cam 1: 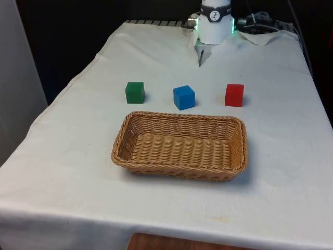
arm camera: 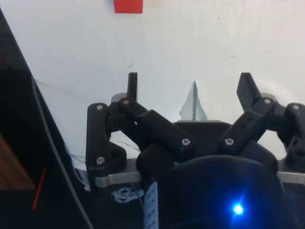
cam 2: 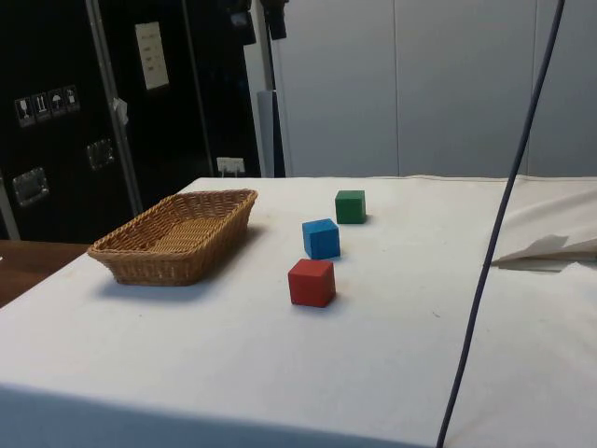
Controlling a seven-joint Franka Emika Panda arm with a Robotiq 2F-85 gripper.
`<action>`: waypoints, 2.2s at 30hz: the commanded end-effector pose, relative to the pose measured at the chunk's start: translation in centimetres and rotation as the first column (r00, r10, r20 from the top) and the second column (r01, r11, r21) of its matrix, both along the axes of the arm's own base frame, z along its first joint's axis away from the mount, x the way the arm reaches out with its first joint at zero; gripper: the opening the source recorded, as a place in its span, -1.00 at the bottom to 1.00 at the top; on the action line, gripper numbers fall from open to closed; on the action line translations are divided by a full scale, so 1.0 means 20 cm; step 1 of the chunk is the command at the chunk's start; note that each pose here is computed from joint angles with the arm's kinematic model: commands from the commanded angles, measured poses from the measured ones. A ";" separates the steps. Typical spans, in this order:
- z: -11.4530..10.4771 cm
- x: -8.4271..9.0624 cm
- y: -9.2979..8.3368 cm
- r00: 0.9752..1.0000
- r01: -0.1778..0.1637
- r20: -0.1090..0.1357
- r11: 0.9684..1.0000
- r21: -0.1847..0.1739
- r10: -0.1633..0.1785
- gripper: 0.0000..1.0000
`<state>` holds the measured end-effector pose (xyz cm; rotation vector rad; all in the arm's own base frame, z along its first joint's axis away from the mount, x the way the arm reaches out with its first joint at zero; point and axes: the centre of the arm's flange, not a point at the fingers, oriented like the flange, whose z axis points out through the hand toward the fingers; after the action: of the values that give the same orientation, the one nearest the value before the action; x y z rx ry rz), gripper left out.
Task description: Pick up the blue cube and place it into the basket.
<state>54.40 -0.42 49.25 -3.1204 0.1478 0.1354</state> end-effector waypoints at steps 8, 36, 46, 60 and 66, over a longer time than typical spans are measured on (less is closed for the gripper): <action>-0.02 0.00 0.00 0.998 0.063 -0.002 0.998 -0.008 -0.063 1.00; -0.02 0.02 -0.03 0.974 0.224 0.041 0.968 -0.109 -0.221 1.00; -0.01 0.02 -0.04 0.958 0.287 0.058 0.949 -0.134 -0.281 1.00; -0.05 0.02 -0.04 0.926 0.377 0.050 0.916 -0.137 -0.374 1.00; -0.09 0.03 -0.02 0.904 0.427 0.056 0.894 -0.137 -0.423 1.00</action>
<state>54.99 -1.09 47.65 -3.1459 0.8522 0.0992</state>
